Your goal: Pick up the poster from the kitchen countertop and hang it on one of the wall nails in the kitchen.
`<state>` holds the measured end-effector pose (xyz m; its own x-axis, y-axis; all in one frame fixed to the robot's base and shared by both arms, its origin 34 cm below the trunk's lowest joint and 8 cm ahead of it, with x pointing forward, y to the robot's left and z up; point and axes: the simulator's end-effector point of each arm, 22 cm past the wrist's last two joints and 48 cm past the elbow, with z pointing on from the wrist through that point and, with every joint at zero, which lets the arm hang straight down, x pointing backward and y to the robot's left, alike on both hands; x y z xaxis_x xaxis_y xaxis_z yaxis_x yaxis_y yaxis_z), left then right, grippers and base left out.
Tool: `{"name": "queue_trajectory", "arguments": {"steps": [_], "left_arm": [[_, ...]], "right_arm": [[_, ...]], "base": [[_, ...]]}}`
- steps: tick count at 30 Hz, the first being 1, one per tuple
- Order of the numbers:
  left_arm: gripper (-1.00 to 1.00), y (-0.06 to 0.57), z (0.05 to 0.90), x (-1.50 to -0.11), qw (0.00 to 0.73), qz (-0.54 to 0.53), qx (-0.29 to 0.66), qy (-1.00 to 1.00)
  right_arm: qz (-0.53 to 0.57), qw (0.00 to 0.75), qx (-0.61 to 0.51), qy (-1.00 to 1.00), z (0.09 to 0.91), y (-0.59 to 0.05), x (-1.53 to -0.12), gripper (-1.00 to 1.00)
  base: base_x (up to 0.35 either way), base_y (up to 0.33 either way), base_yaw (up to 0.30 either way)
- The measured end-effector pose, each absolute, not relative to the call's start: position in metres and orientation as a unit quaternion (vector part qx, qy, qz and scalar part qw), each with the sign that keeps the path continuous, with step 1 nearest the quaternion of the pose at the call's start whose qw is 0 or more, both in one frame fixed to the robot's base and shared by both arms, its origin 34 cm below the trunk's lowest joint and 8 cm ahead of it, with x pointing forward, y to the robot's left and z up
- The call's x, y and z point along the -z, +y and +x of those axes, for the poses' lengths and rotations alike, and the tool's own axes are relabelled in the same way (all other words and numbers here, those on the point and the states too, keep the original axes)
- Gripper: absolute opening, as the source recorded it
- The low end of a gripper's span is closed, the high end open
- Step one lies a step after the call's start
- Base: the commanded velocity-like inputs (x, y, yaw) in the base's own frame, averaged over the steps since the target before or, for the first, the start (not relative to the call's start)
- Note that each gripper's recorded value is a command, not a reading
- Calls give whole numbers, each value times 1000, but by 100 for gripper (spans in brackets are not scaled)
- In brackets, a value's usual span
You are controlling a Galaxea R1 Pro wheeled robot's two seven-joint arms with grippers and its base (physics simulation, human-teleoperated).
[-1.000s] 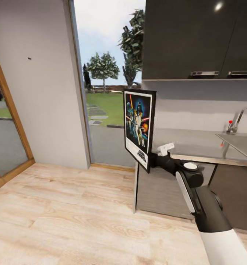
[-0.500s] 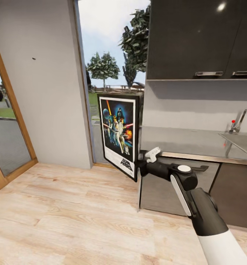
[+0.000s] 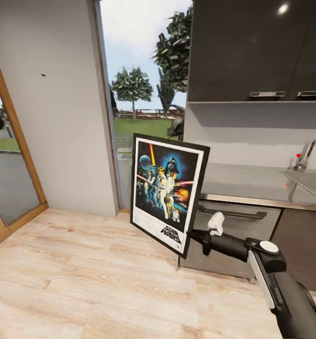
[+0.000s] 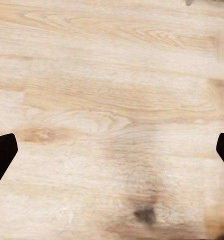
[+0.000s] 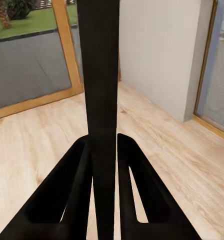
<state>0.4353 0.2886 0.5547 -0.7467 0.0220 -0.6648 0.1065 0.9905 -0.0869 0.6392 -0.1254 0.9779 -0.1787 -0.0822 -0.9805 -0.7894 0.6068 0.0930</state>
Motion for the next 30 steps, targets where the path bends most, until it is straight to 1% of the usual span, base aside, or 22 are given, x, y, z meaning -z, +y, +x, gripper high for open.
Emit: {"name": "queue_trajectory", "arguments": {"steps": [3,4,6,17,30], "left_arm": [[100,278,434,-556,353,43,82,931],[100,274,434,-557,353,46,92,930],[100,273,434,-559,354,47,94,929],[100,273,435,-577,353,46,94,930],[100,273,434,-597,352,46,94,930]], "right_arm": [[-301,554,-323,706,634,-135,-960,-100],[-271,555,-320,718,635,-160,-945,-100],[-241,570,-313,721,641,-184,-952,-100],[-262,562,-340,707,629,-176,-975,-100],[-267,561,-346,703,626,-173,-997,-100]], "base": [[0,0,0],[0,0,0],[0,0,0],[0,0,0],[0,0,0]]}}
